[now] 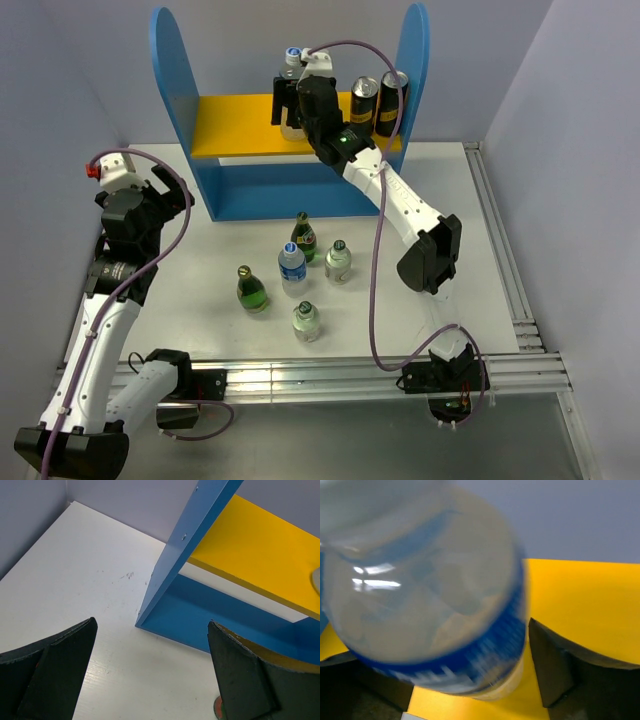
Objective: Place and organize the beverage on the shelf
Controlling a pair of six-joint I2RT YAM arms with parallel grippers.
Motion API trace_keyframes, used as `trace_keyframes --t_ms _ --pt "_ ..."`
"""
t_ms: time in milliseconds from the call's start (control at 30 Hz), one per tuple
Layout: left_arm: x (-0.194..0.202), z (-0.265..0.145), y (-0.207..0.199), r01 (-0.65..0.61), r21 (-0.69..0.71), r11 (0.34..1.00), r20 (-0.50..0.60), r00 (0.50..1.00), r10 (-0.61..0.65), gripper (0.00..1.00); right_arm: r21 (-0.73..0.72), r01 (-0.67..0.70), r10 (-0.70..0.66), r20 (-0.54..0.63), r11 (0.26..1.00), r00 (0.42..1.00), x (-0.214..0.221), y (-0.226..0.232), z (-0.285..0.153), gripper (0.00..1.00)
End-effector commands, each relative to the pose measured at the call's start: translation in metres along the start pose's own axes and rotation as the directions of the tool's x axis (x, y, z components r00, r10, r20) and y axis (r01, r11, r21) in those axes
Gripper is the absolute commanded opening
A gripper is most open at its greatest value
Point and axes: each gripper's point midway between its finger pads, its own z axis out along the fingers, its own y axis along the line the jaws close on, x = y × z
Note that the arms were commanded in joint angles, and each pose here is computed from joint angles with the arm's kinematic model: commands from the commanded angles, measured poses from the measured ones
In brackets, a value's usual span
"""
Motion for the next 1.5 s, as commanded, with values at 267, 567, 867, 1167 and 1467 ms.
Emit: trace_keyframes --t_ms 267,567,867,1167,1467 --pt "-0.013 -0.003 0.001 0.006 0.002 1.000 0.040 0.999 -0.007 0.99 -0.014 0.008 -0.007 0.062 1.000 0.998 -0.014 0.011 -0.003 1.00" --pt "-0.016 -0.003 0.004 0.012 -0.011 1.000 0.052 0.999 -0.011 0.99 -0.076 0.017 -0.012 0.066 0.997 0.998 -0.016 0.022 -0.039 1.00" --pt "-0.018 -0.003 0.009 0.022 -0.019 1.000 0.058 0.998 -0.020 0.99 -0.042 0.024 -0.021 0.071 0.999 0.997 -0.016 0.027 -0.090 1.00" --pt "-0.021 -0.008 -0.002 0.044 0.042 0.998 0.065 0.997 -0.047 0.99 -0.037 0.062 -0.059 0.069 0.997 0.996 0.014 0.036 -0.212 1.00" --pt "0.020 -0.005 -0.079 0.119 0.343 0.932 -0.170 0.983 -0.063 0.99 -0.128 -0.057 0.062 0.036 0.990 0.997 0.070 -0.021 -0.332 0.98"
